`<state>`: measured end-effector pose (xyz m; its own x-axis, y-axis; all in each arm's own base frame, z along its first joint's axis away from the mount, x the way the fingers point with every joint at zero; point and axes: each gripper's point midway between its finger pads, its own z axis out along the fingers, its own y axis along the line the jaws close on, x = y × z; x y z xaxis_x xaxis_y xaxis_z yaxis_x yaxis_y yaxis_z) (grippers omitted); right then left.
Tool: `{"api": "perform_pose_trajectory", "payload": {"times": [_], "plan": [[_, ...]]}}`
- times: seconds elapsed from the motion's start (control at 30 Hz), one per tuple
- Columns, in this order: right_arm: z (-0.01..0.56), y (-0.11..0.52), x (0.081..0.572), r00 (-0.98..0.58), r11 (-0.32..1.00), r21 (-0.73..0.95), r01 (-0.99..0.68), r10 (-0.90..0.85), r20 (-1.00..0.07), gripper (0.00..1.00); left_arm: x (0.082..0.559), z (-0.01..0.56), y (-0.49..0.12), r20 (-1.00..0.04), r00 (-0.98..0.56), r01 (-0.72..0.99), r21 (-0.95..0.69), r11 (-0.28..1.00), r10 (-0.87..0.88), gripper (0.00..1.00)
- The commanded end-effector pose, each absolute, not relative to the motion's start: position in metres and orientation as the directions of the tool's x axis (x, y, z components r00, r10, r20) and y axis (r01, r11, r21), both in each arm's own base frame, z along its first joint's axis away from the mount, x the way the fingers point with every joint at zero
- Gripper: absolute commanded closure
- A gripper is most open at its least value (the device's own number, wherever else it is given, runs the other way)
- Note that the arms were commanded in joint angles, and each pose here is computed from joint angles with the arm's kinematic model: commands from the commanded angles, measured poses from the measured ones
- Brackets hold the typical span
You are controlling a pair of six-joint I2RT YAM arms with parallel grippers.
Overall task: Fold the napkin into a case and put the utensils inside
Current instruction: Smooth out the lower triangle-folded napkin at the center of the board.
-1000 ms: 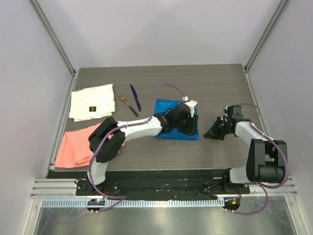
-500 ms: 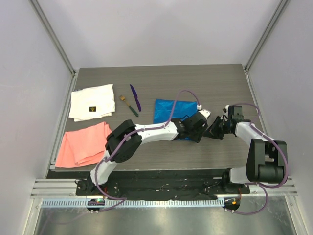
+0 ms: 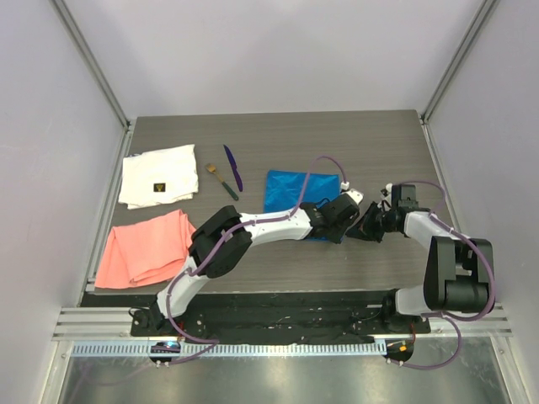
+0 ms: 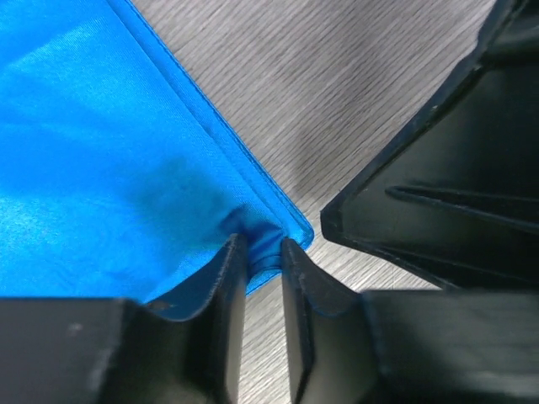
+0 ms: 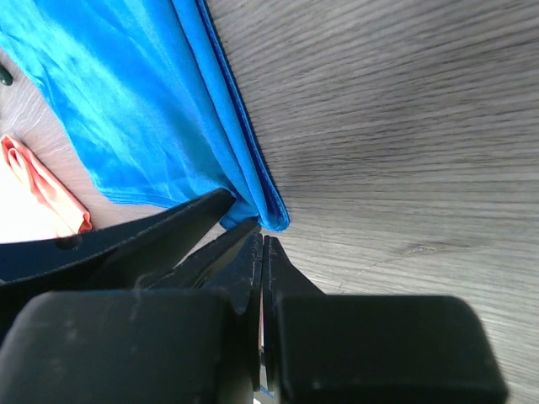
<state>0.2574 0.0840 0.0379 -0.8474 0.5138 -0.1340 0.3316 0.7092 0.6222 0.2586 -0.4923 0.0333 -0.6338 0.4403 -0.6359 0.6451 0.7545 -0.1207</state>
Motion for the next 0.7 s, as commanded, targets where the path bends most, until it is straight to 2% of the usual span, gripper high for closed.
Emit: {"api": "perform_pose_trajectory", "payload": {"times": [0.0, 0.1, 0.53, 0.67], "plan": [[0.037, 0.088, 0.261, -0.856, 0.699, 0.65, 0.299, 0.497, -0.14, 0.99, 0.26, 0.046, -0.5, -0.65, -0.62, 0.66, -0.128, 0.741, 0.439, 0.79], [0.035, 0.09, 0.262, -0.859, 0.692, 0.658, 0.297, 0.495, -0.132, 0.99, 0.26, 0.05, -0.5, -0.656, -0.617, 0.661, -0.133, 0.738, 0.435, 0.85], [0.028, 0.099, 0.268, -0.868, 0.68, 0.673, 0.293, 0.484, -0.111, 0.99, 0.264, 0.057, -0.496, -0.651, -0.652, 0.638, -0.193, 0.745, 0.389, 0.99], [0.027, 0.102, 0.27, -0.869, 0.684, 0.671, 0.286, 0.48, -0.118, 0.99, 0.263, 0.061, -0.496, -0.649, -0.659, 0.636, -0.212, 0.742, 0.38, 1.0]]}}
